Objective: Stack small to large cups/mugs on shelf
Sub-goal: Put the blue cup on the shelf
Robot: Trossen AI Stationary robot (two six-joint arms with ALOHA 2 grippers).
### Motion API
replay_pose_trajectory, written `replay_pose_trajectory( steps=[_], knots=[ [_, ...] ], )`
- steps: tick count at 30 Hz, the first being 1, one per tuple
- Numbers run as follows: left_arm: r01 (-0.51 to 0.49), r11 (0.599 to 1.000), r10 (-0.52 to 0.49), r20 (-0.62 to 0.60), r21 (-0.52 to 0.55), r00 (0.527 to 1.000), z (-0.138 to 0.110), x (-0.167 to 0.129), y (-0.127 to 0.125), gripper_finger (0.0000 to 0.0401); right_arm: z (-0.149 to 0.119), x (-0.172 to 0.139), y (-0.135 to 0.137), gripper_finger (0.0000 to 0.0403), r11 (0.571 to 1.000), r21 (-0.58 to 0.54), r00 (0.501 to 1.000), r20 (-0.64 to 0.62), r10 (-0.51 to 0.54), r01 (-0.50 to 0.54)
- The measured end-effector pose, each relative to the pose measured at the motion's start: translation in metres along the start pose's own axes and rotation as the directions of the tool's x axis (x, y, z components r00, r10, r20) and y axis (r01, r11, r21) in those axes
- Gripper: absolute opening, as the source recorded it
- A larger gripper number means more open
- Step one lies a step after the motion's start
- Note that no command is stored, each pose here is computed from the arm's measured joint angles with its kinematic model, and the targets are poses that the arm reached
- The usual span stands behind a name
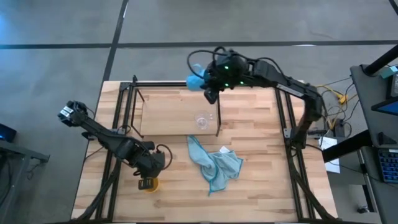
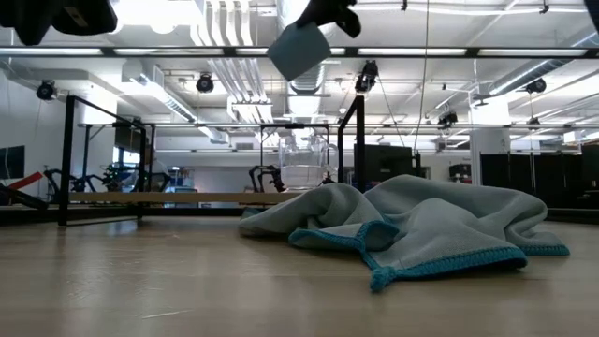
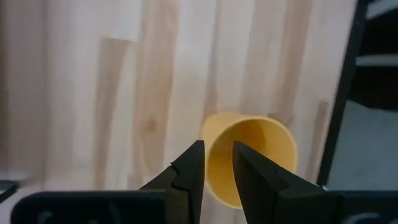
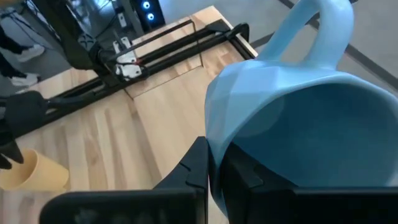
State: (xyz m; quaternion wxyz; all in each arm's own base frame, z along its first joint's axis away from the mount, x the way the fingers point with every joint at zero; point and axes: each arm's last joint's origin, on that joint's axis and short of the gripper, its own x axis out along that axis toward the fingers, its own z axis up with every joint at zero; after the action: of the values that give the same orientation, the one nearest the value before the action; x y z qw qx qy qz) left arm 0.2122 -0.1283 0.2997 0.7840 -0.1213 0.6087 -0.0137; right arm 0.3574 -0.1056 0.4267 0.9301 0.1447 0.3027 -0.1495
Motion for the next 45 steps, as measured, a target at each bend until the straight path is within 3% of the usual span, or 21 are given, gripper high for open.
replay_pose_trajectory(
  steps=[11, 22, 28, 36, 45],
  knots=[
    [-0.089, 0.994, 0.095, 0.115, -0.061, 0.989, -0.009, -0.023, 0.019, 0.0068, 0.013, 0.04, 0.017, 0.0013, 0.997, -0.034, 0.995, -0.07, 0.068, -0.07],
    [-0.223, 0.971, 0.227, 0.04, -0.084, 0.973, -0.022, -0.033, 0.04, 0.0068, -0.006, 0.088, 0.035, 0.0013, 0.995, -0.06, 0.978, -0.196, 0.071, -0.084],
    [-0.24, 0.967, 0.245, 0.049, -0.089, 0.968, -0.025, -0.038, 0.044, 0.0068, -0.013, 0.103, 0.041, 0.0013, 0.994, -0.068, 0.971, -0.229, 0.07, -0.087],
    [-0.305, 0.908, 0.334, 0.058, -0.289, 0.941, -0.035, -0.052, 0.061, 0.0068, -0.025, 0.124, 0.047, 0.0013, 0.993, -0.079, 0.96, -0.274, 0.061, -0.086],
    [-0.305, 0.878, 0.378, 0.142, -0.37, 0.915, -0.041, -0.066, 0.073, 0.0068, -0.035, 0.148, 0.049, 0.0013, 0.987, -0.127, 0.952, -0.301, 0.052, -0.094]
  ],
)
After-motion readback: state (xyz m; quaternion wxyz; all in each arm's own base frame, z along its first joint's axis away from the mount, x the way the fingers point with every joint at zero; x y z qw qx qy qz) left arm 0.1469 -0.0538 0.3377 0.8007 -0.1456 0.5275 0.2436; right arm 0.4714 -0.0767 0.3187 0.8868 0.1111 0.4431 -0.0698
